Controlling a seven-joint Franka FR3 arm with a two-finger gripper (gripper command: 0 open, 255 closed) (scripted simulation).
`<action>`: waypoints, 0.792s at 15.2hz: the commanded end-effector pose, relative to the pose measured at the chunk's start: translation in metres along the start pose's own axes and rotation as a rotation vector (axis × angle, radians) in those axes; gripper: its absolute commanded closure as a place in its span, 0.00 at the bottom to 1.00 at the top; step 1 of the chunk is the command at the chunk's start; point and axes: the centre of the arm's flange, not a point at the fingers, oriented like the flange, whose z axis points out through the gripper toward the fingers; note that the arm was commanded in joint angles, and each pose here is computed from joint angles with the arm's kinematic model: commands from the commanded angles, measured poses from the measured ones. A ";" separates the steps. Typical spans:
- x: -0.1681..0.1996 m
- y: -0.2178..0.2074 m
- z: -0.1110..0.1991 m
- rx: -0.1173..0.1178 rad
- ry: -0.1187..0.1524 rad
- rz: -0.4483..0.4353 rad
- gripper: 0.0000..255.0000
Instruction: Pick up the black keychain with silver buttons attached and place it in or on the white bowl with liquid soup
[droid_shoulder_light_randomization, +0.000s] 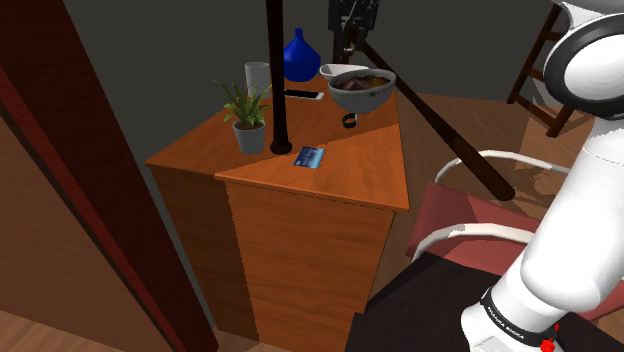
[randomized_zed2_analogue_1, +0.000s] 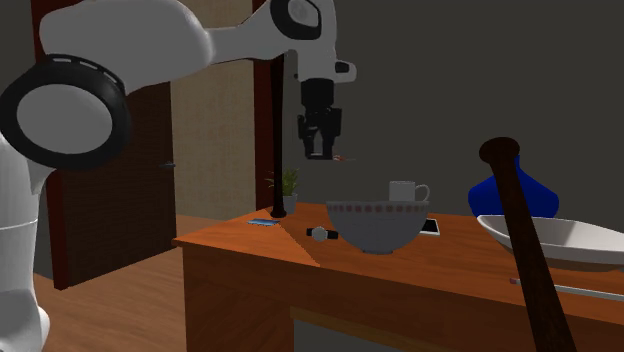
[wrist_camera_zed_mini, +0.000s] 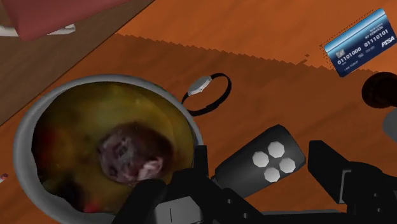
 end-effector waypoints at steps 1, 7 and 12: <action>0.004 0.026 -0.003 0.000 0.000 -0.001 1.00; 0.013 0.105 -0.009 0.000 0.000 -0.001 1.00; 0.014 0.116 0.012 0.000 0.000 -0.001 1.00</action>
